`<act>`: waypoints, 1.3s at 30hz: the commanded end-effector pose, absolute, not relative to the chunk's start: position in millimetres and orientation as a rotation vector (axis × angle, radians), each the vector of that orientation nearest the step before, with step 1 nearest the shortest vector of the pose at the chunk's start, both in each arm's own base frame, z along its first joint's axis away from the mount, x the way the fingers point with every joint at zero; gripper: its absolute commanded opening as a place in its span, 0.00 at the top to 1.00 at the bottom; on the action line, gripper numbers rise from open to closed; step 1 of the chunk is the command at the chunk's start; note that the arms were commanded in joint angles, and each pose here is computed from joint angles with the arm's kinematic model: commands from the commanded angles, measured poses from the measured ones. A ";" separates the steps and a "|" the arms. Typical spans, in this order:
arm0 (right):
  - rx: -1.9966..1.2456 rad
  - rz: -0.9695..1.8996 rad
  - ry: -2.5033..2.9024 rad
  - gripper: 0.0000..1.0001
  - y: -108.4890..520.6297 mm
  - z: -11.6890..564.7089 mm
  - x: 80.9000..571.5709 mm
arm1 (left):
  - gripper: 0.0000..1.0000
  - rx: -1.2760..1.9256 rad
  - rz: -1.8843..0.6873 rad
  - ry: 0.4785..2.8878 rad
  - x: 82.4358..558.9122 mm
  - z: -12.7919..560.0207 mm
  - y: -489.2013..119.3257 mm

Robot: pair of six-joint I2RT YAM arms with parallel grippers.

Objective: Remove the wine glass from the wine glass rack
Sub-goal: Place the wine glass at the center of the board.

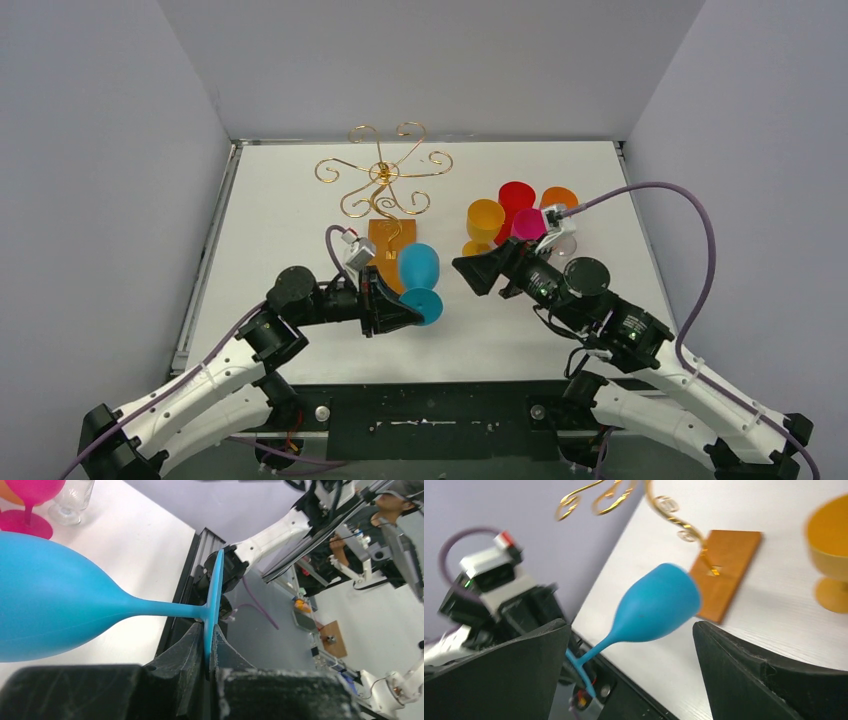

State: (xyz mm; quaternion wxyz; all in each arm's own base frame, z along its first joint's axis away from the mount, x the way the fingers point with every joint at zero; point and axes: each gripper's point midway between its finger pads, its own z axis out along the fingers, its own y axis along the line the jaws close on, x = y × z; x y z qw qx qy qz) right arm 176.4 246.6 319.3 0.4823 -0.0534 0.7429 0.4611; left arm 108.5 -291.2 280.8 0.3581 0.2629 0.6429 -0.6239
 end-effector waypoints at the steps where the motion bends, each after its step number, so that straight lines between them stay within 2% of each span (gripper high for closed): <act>1: 0.169 0.722 1.939 0.00 191.6 280.9 212.1 | 1.00 0.785 -1.553 1.488 101.4 281.4 -285.7; 6: 0.097 0.778 1.986 0.00 205.6 277.3 208.5 | 1.00 0.868 -1.519 1.333 91.4 286.2 -279.0; 15: -0.135 1.139 1.959 0.00 230.3 300.3 206.2 | 1.00 0.957 -1.576 1.106 69.7 291.8 -274.3; 20: -0.252 1.424 1.919 0.00 239.4 308.7 193.4 | 1.00 0.999 -1.561 1.073 65.8 286.3 -273.3; 30: -0.333 1.491 1.771 0.00 239.0 337.6 178.7 | 1.00 1.028 -1.562 0.968 56.5 287.6 -268.0; 39: -0.353 1.570 1.759 0.02 242.9 338.4 170.3 | 1.00 1.066 -1.641 0.846 40.0 301.5 -263.7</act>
